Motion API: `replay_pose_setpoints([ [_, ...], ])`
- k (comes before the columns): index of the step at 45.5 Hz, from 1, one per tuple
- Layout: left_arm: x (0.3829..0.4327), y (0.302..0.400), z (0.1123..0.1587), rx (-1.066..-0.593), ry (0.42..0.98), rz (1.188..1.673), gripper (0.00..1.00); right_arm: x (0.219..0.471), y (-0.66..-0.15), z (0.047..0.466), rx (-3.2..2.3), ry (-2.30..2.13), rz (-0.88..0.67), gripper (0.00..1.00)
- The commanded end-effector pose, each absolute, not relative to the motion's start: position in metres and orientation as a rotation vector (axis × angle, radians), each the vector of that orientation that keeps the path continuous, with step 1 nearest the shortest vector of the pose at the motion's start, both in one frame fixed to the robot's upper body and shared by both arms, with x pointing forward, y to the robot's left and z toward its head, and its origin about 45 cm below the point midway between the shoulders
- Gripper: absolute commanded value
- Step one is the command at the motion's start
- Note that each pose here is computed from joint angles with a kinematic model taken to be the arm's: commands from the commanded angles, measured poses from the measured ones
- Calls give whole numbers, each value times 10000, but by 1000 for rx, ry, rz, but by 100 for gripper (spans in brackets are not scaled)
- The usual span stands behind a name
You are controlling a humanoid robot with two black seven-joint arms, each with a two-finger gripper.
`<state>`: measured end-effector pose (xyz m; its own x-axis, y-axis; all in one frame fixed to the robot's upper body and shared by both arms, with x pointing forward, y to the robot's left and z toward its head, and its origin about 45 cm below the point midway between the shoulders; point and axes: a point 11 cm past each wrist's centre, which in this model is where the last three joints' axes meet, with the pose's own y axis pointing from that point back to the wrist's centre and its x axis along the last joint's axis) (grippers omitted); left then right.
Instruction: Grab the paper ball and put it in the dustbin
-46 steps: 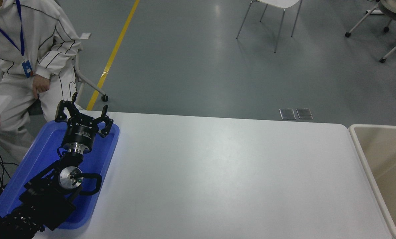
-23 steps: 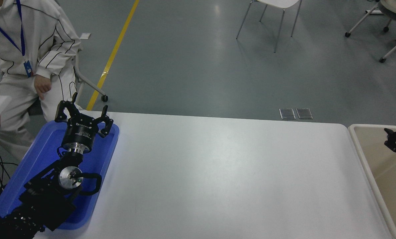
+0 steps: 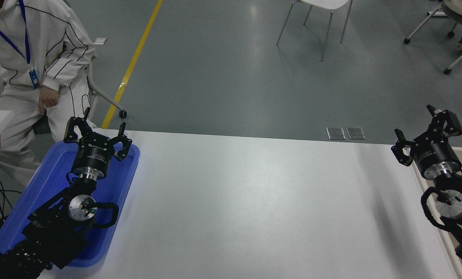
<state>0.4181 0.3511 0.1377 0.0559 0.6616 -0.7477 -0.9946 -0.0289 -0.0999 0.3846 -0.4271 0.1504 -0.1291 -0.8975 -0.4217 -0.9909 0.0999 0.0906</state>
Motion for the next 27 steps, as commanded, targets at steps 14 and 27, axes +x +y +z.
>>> replay_pose_setpoints([
  [14,4181,3510,1377,-744,578,1450,100,3868,-3637,1207,-1980,2019,544,100],
  [27,4181,3509,1376,-743,579,1450,100,3803,-3670,1164,-1969,2018,566,100],
])
